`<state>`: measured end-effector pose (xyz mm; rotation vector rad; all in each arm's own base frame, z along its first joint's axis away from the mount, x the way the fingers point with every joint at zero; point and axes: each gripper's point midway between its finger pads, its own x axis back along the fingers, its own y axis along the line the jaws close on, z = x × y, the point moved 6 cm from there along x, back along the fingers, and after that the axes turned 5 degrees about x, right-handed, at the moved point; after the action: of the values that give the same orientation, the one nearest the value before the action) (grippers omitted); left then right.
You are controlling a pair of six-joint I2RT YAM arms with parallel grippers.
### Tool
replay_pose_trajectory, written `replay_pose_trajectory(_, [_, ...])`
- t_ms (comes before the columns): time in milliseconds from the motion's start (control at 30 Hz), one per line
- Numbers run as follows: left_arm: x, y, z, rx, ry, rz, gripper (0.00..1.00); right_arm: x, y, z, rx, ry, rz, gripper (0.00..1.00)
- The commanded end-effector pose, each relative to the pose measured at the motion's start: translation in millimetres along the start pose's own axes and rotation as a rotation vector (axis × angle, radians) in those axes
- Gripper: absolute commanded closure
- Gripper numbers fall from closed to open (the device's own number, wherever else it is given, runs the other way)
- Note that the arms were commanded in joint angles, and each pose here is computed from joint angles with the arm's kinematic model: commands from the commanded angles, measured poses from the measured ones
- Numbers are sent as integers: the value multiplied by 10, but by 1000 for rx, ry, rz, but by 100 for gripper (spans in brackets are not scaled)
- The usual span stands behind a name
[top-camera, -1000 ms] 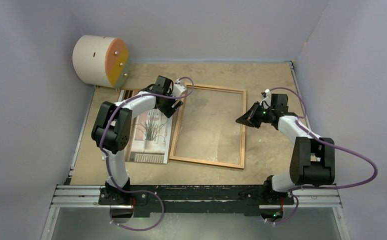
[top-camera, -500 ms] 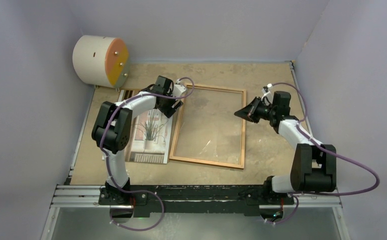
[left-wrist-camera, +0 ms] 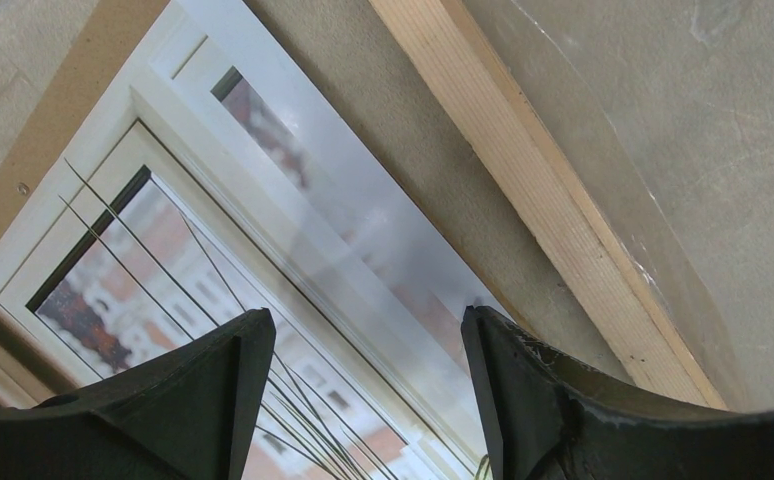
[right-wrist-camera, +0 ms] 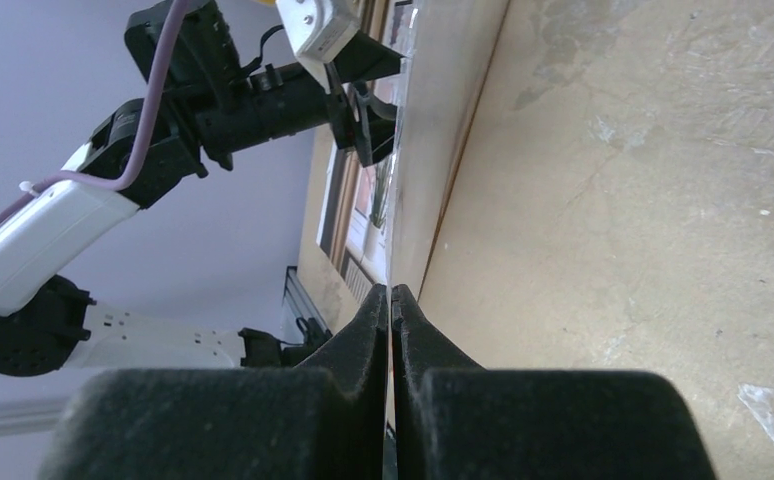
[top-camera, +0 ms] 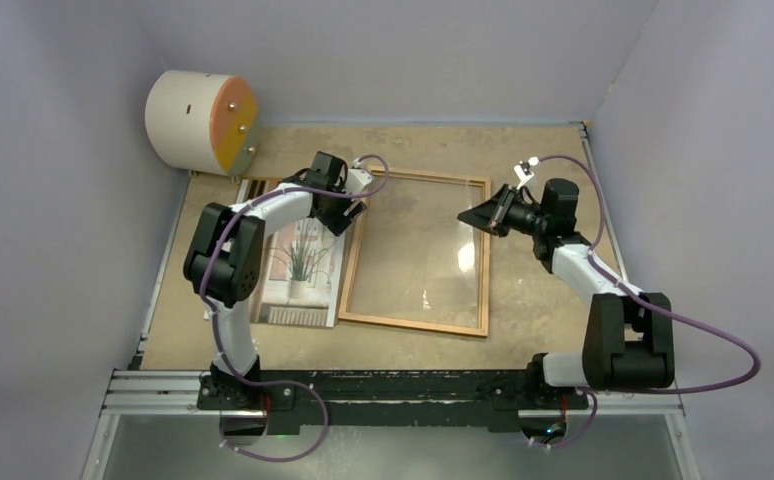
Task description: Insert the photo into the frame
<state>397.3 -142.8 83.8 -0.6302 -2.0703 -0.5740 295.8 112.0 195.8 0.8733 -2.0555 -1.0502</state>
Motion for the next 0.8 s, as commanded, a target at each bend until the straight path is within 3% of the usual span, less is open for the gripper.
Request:
replay_pose_trajectory(0, [-121,-89,103,-7,28,38,27,27,235,1,76,4,-113,100])
replay_pose_trajectory(767, [-121,-59,98,16,35,47,28,23,467,10,161,0,-212,100])
